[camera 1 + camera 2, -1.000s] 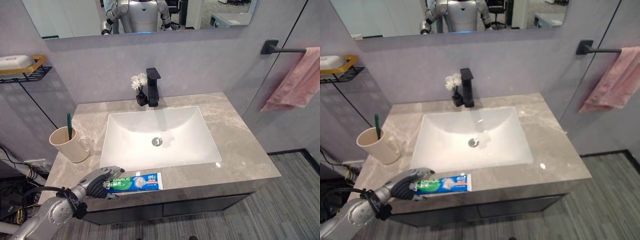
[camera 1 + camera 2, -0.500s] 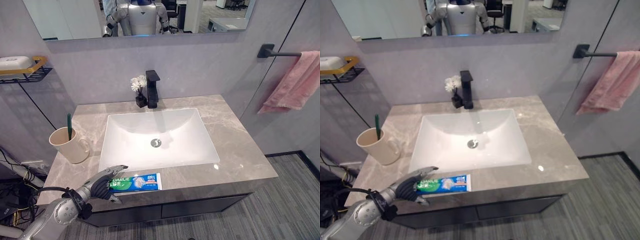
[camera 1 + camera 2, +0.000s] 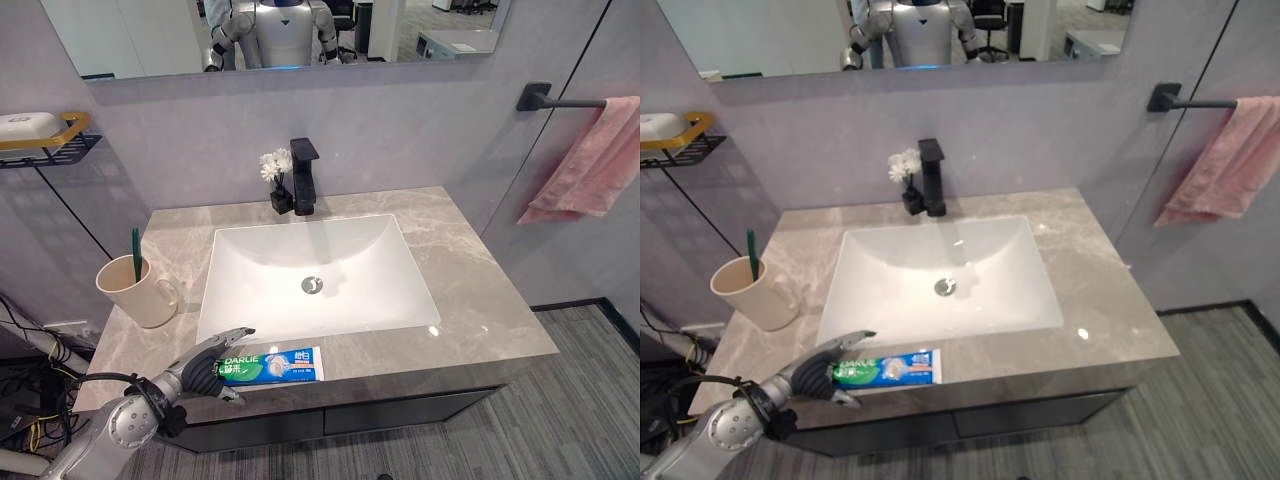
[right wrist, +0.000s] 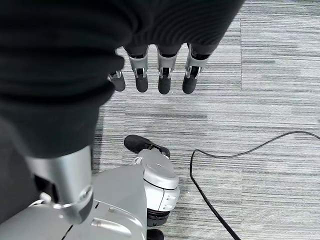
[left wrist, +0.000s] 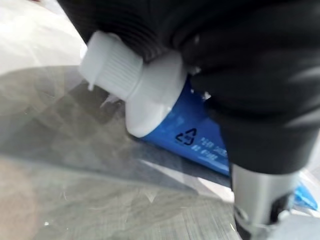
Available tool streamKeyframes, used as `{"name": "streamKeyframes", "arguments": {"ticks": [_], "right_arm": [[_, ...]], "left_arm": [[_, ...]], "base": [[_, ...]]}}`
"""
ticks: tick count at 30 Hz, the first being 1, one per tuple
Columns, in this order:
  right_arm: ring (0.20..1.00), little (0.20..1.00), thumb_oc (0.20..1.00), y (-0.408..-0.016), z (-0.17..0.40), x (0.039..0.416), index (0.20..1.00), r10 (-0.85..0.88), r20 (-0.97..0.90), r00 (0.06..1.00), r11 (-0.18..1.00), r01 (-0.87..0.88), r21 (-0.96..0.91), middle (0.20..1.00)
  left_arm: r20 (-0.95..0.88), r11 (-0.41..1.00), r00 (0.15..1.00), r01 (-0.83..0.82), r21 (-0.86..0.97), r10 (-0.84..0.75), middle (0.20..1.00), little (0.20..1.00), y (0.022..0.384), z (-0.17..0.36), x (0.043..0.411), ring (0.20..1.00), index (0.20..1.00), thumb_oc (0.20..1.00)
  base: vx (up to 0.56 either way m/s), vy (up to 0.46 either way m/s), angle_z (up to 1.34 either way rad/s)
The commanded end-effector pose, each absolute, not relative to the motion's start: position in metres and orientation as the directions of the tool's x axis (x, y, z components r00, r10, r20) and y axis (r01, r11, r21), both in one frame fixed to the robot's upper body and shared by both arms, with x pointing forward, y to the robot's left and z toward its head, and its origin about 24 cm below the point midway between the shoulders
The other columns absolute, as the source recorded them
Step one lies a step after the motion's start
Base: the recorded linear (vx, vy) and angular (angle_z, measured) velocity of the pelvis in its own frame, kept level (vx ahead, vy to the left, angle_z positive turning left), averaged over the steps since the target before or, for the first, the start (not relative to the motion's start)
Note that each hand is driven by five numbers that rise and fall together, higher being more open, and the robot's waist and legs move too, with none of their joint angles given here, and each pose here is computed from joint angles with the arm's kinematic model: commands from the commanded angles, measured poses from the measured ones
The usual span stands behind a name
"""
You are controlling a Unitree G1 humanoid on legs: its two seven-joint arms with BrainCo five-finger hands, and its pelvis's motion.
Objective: Put brush and paste in cup on sink, flatten towel.
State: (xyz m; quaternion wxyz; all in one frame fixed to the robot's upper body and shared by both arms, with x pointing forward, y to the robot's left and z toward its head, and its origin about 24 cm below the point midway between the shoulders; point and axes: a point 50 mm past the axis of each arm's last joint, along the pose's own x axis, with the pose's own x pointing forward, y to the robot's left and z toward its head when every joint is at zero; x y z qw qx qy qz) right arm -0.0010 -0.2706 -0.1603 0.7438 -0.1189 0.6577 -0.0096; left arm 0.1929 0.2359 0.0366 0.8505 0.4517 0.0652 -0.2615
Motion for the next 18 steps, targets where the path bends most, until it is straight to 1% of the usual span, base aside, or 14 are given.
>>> {"name": "streamKeyframes", "arguments": {"ticks": [1,18], "right_arm": [[1.0,1.0,1.0,-0.2623,-0.1631,0.0197,1.0,-0.15,-0.974,0.17,0.974,-0.144,-0.175,1.0],[1.0,1.0,1.0,-0.2621,-0.1637,0.0211,1.0,-0.161,-0.975,0.154,0.972,-0.148,-0.183,1.0]], "left_arm": [[-0.195,0.511,0.899,0.389,0.767,-0.392,1.0,1.0,0.2333,0.065,0.2086,1.0,1.0,1.0],[-0.134,0.593,0.904,0.373,0.714,-0.406,1.0,1.0,0.2269,0.0719,0.2112,1.0,1.0,1.0]], "base": [[0.0,0.0,0.0],[0.0,0.0,0.0]]}}
